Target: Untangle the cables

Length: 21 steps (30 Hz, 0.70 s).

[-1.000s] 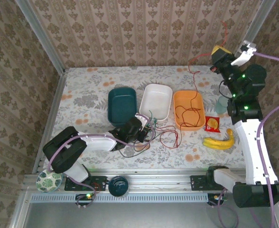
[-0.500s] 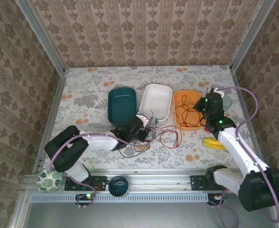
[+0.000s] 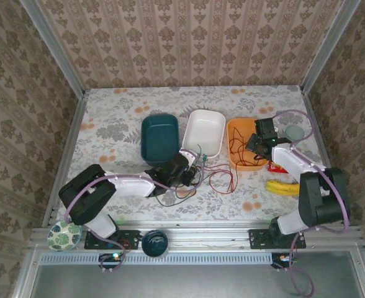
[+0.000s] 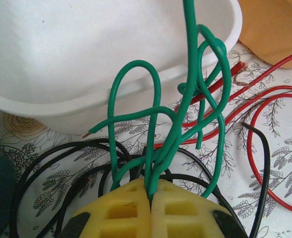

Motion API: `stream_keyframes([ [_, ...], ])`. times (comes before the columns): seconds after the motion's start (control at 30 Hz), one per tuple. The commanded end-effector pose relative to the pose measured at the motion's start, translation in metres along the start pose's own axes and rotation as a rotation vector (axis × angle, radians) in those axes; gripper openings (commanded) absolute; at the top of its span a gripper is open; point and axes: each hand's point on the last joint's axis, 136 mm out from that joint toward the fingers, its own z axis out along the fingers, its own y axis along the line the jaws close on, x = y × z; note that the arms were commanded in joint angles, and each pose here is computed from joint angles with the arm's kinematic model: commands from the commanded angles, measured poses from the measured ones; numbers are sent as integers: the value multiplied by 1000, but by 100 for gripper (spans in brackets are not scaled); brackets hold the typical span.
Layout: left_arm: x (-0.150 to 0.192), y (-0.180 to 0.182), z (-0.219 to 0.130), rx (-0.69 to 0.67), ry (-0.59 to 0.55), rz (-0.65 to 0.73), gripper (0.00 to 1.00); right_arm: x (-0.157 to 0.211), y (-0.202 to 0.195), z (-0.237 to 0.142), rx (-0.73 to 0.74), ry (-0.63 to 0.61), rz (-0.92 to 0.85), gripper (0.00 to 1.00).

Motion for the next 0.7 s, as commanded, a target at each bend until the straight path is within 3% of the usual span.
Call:
stream_keyframes([
  [0.0, 27, 5, 2, -30, 103, 26, 0, 3, 10, -5, -33, 62, 10, 37],
  [0.17, 25, 5, 2, -32, 94, 24, 0, -14, 2, -20, 7, -15, 25, 53],
  [0.4, 23, 4, 3, -32, 91, 27, 0, -29, -4, -37, 42, -80, -22, 54],
  [0.67, 22, 3, 4, -26, 94, 34, 0, -21, 0, -27, 33, -18, -20, 53],
])
